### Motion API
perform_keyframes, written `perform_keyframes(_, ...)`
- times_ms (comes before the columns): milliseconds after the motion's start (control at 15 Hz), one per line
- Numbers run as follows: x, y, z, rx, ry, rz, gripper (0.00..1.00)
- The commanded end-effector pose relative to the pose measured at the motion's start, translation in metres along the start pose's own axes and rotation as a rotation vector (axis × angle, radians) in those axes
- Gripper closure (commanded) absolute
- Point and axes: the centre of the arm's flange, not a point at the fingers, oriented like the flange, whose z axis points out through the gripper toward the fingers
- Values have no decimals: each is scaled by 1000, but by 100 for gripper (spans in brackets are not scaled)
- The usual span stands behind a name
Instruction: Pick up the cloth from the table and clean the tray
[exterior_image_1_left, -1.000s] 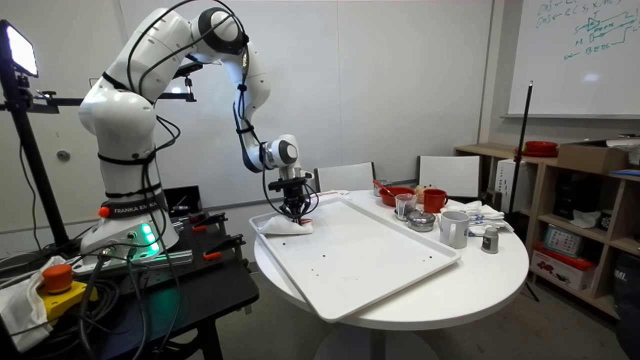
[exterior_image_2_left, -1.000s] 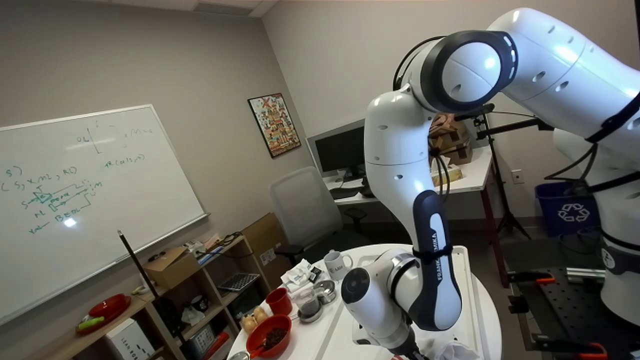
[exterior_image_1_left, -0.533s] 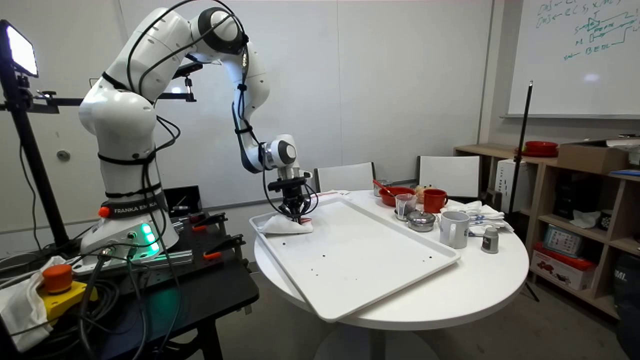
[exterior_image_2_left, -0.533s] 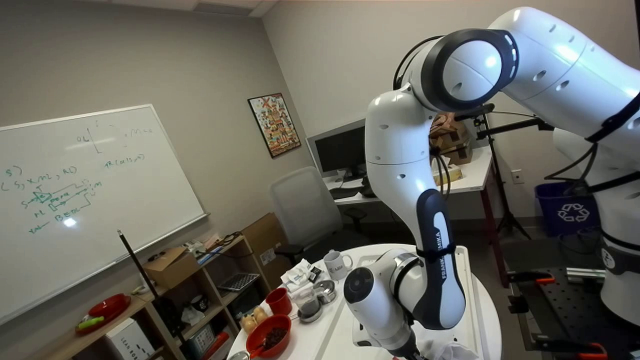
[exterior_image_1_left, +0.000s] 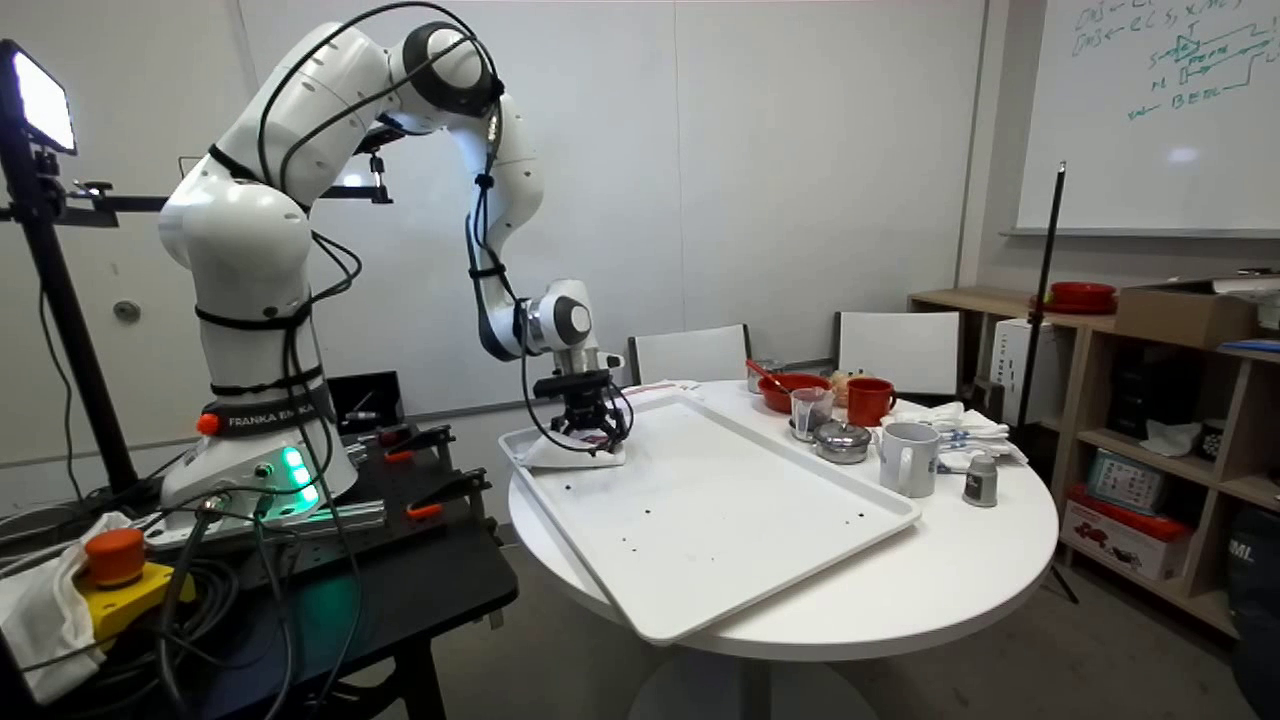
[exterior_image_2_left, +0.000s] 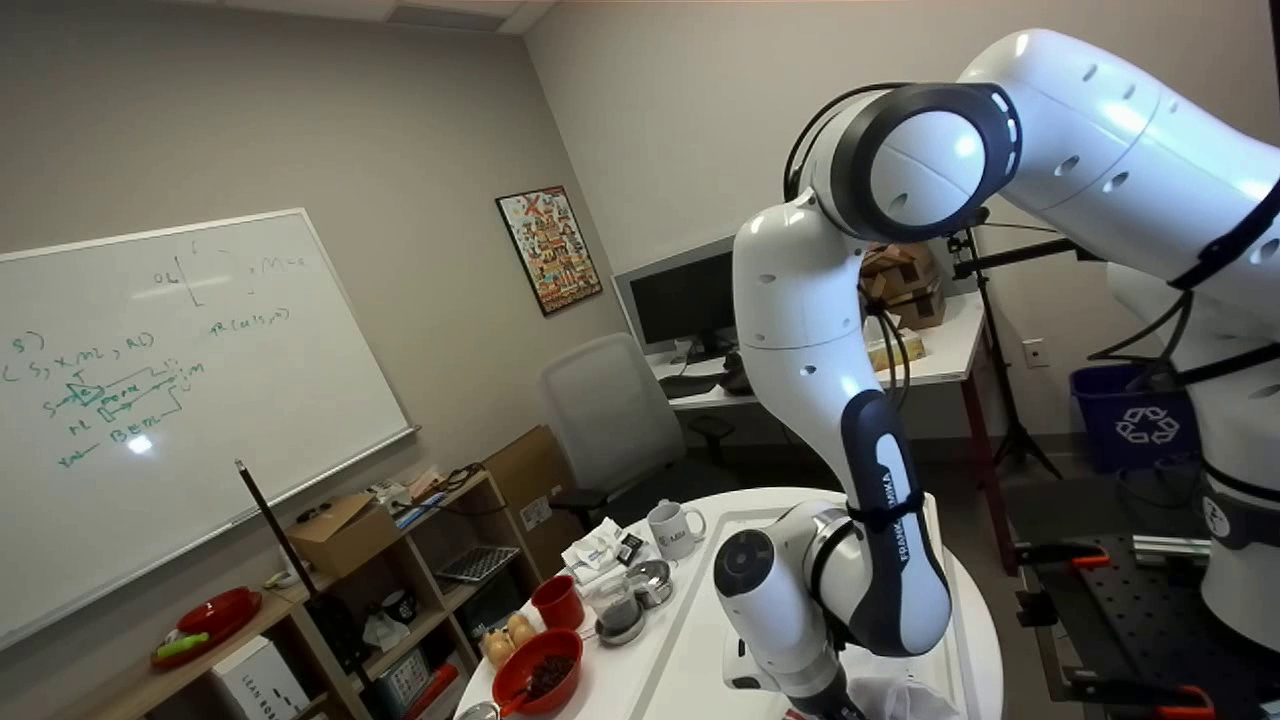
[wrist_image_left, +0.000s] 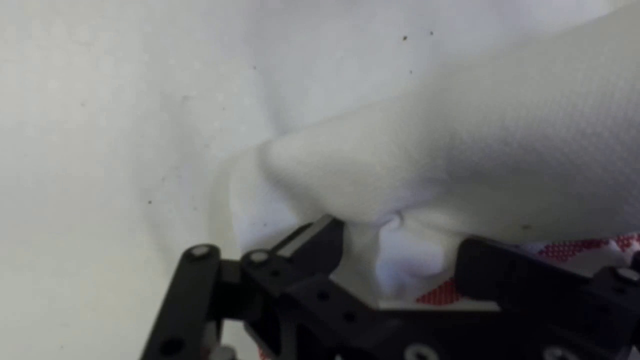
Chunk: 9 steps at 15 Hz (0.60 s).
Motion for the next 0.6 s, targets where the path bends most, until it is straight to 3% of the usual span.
perform_keyframes(0,-22,-12,4,-2,53,33,7)
perform_keyframes(133,-33,-19,-10,-17,102,38,0)
perform_keyframes(533,-63,-44,-56,-66,244,82,0)
